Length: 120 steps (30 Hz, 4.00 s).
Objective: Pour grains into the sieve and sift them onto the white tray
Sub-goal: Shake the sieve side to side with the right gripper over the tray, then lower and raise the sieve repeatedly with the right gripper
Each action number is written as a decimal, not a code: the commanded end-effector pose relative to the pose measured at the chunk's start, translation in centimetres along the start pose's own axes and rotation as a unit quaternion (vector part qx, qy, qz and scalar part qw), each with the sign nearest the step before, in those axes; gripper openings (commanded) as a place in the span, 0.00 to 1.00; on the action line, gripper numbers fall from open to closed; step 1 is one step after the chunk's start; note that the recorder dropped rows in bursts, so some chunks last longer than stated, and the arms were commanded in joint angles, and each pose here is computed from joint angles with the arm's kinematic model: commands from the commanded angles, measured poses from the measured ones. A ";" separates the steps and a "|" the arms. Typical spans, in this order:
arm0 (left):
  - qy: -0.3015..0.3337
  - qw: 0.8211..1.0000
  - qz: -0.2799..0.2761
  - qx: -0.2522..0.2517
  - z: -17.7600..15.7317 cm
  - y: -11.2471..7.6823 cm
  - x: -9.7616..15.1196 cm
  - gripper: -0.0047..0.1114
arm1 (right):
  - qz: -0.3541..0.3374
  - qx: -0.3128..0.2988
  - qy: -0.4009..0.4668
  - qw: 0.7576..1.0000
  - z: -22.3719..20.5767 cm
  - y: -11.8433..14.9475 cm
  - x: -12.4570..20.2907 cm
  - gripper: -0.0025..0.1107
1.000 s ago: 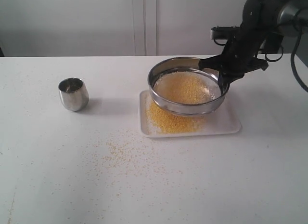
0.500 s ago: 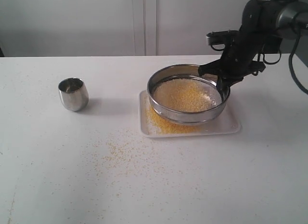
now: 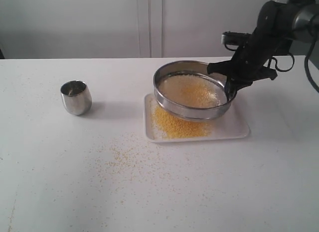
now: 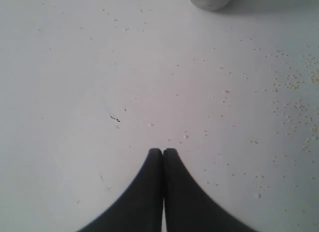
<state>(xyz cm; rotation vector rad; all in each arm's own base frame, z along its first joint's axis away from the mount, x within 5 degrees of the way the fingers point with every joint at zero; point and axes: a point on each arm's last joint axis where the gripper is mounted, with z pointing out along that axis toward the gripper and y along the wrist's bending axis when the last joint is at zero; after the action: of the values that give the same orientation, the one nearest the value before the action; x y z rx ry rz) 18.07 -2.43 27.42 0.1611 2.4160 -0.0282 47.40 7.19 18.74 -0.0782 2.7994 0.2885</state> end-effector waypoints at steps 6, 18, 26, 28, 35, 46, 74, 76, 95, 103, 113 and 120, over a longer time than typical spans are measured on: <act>0.002 1.000 -0.004 0.001 0.0 0.0 0.2 0.04 | 0.017 0.008 -0.054 0.998 -1.6 -0.8 -0.9 0.02; 0.002 1.000 -0.004 0.001 0.0 0.0 0.2 0.04 | 0.066 0.007 -0.048 0.997 -1.8 -1.5 -0.5 0.02; 0.002 1.000 -0.004 0.001 0.0 0.0 0.2 0.04 | 0.069 -0.012 -0.055 0.996 -1.8 -0.9 -0.6 0.02; 0.002 1.000 -0.004 0.001 0.0 0.0 0.2 0.04 | -0.025 -0.041 -0.047 0.998 -1.7 0.4 -0.3 0.02; 0.002 1.000 -0.004 0.001 0.0 0.0 0.2 0.04 | 0.066 0.033 -0.058 0.996 -1.9 -0.8 -0.5 0.02; 0.002 1.000 -0.003 0.001 0.0 0.0 0.2 0.04 | 0.057 0.008 -0.053 0.997 -2.0 0.0 -0.4 0.02; 0.002 1.000 -0.003 0.001 0.0 0.0 0.2 0.04 | -0.258 -0.059 -0.005 0.964 -2.1 3.8 1.0 0.02; 0.002 1.000 -0.003 0.001 0.0 0.0 0.2 0.04 | -0.160 -0.003 -0.031 0.987 -2.2 2.4 0.2 0.02; 0.002 1.000 -0.003 0.001 0.0 0.0 0.2 0.04 | -0.250 -0.053 -0.006 0.967 -2.1 4.0 1.0 0.02; 0.002 1.000 -0.003 0.001 0.0 0.0 0.2 0.04 | 0.016 0.027 -0.046 0.998 -1.8 0.7 -0.2 0.02; 0.002 1.000 -0.003 0.001 0.0 0.0 0.2 0.04 | 0.035 0.020 -0.023 0.999 -1.4 0.3 0.2 0.02; 0.002 1.000 -0.003 0.001 0.0 0.0 0.2 0.04 | -0.228 -0.013 0.041 0.973 -1.9 2.1 1.5 0.02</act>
<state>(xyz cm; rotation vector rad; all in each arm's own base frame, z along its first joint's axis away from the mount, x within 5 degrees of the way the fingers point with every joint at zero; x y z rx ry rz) 18.09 -2.43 27.43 0.1611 2.4140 -0.0284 45.46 8.99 19.22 -0.6562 2.7775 0.2864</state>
